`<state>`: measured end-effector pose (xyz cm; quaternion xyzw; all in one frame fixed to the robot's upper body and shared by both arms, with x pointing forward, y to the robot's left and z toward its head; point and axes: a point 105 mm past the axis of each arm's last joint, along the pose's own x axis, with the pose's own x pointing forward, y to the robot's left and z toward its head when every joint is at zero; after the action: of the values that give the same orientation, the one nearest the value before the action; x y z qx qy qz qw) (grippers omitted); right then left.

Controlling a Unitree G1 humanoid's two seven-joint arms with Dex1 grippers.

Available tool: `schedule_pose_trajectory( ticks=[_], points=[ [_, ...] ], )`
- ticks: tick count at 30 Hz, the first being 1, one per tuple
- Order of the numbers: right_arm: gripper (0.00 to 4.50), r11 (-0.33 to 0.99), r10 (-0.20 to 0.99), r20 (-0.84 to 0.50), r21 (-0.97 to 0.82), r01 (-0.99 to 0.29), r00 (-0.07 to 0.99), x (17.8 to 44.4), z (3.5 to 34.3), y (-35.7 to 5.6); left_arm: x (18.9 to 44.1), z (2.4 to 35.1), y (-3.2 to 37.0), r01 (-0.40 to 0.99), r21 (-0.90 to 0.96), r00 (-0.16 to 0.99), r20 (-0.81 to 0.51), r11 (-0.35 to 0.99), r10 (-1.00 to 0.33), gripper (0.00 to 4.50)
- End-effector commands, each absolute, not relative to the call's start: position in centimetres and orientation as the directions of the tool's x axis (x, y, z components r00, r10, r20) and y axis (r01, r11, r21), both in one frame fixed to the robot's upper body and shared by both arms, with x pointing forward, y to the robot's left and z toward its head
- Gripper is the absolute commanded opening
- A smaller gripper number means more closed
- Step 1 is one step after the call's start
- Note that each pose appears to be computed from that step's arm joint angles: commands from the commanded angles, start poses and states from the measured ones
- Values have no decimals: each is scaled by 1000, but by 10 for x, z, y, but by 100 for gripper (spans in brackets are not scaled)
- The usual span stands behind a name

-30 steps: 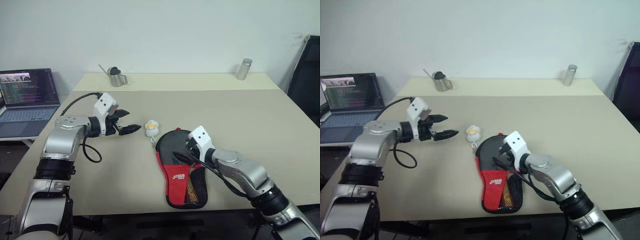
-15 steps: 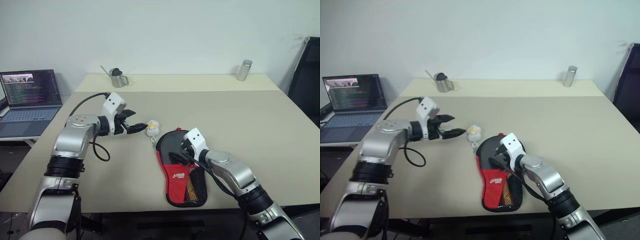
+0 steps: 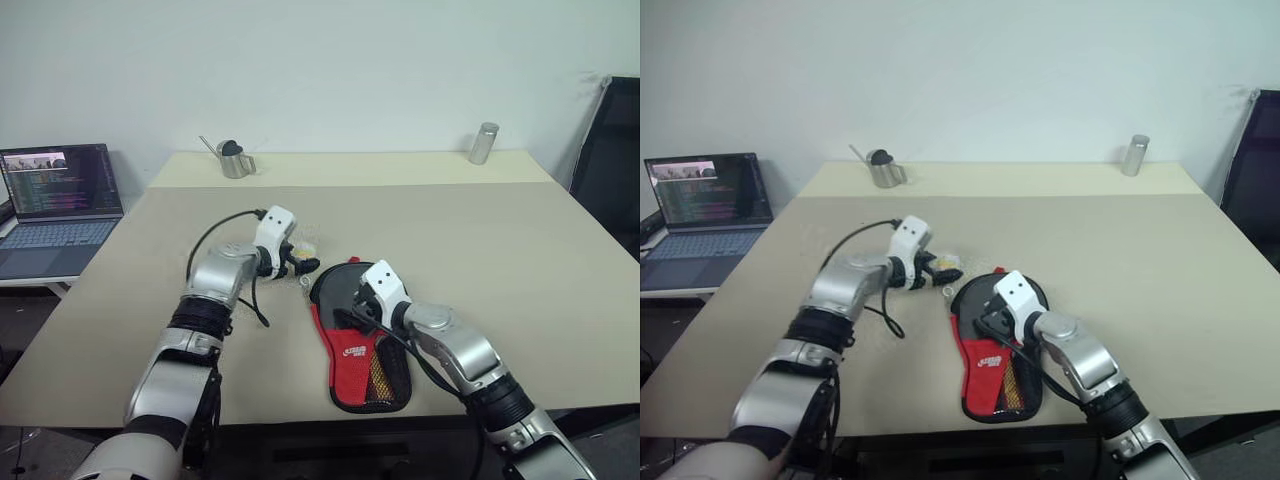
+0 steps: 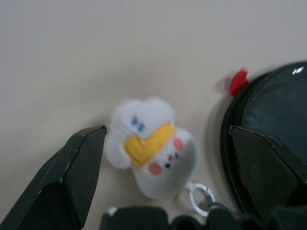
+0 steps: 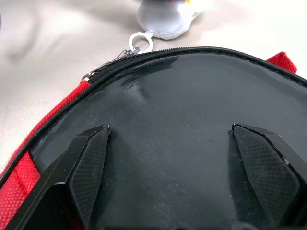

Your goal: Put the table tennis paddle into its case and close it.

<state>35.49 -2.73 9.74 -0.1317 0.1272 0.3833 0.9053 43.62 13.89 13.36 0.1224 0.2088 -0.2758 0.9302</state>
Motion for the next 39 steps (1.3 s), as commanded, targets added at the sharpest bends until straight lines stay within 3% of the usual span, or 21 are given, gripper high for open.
schedule_pose_trajectory(
  ticks=[1,12,22,25,39],
  points=[
    [445,656,668,-358,-131,-743,652,349,88,-25,449,138,140,489,182,818,-434,853,-377,450],
    [445,658,676,-329,-134,-741,660,349,96,-24,457,113,127,427,184,828,-472,885,-301,450],
    [450,657,671,-332,-148,-740,662,349,96,-25,468,133,133,373,235,879,-399,898,-261,119],
    [450,652,674,-333,-152,-743,660,349,96,-25,471,137,135,355,262,891,-386,897,-240,44],
    [450,577,724,-352,-162,-800,594,334,94,-16,483,158,118,247,331,947,-284,911,-153,39]
  ],
)
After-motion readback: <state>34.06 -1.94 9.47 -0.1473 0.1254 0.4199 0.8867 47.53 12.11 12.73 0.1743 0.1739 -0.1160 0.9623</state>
